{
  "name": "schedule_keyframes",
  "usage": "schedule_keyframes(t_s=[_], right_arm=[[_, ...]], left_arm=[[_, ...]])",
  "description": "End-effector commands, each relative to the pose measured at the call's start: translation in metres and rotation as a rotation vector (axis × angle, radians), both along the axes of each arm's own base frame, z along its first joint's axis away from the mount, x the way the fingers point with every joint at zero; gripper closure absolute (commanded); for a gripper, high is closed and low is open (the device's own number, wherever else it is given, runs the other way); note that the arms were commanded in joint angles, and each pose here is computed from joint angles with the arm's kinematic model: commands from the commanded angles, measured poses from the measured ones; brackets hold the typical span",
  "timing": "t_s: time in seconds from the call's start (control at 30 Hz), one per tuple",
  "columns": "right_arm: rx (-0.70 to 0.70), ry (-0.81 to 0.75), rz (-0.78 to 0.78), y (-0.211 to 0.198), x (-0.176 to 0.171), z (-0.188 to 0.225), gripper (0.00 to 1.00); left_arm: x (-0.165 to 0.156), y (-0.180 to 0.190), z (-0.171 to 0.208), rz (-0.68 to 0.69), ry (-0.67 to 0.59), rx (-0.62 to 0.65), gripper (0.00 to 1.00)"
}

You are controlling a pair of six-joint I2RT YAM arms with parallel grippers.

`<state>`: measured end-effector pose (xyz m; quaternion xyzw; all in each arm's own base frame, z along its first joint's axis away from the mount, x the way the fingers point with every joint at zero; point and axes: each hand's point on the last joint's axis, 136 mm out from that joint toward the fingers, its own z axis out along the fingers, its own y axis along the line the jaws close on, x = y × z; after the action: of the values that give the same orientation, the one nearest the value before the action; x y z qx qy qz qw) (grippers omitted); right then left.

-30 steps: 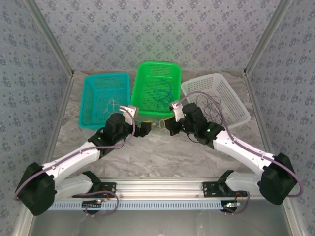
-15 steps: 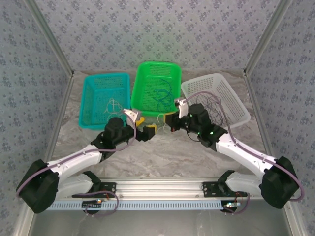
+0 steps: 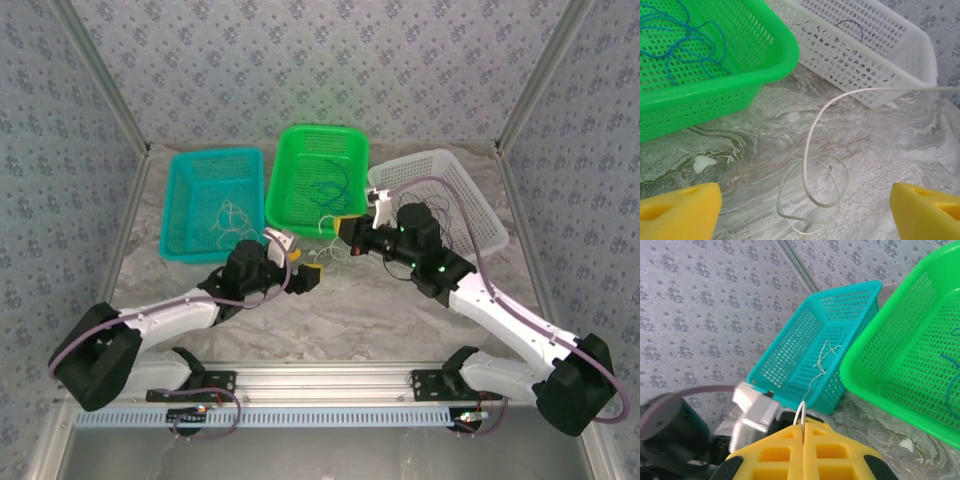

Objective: Untangle the cables

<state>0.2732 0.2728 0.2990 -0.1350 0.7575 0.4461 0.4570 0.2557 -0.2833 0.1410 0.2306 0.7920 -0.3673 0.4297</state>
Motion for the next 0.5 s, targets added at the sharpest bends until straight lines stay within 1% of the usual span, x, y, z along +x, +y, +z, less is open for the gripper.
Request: schedule_keyframes(t_s=[0.0,0.27,0.33,0.47], right_arm=[[0.079,-0.040,0.015,0.000,-0.004,0.037,1.00],[0.149,-0.076,0.044,0.002,-0.009,0.071,1.00],[0.155,-0.091,0.036,-0.001,-0.010,0.079,1.00],[0.125,-0.127,-0.024,-0.012,-0.006,0.090,1.00]], left_arm=[[0.012,-0.018,0.036,0.001,-0.089,-0.090,0.13],[0.020,-0.055,0.043,-0.047,-0.136,-0.061,0.16],[0.023,-0.057,0.040,-0.037,-0.131,-0.064,0.17],[0.029,-0.048,0.042,0.042,-0.136,-0.102,0.16]])
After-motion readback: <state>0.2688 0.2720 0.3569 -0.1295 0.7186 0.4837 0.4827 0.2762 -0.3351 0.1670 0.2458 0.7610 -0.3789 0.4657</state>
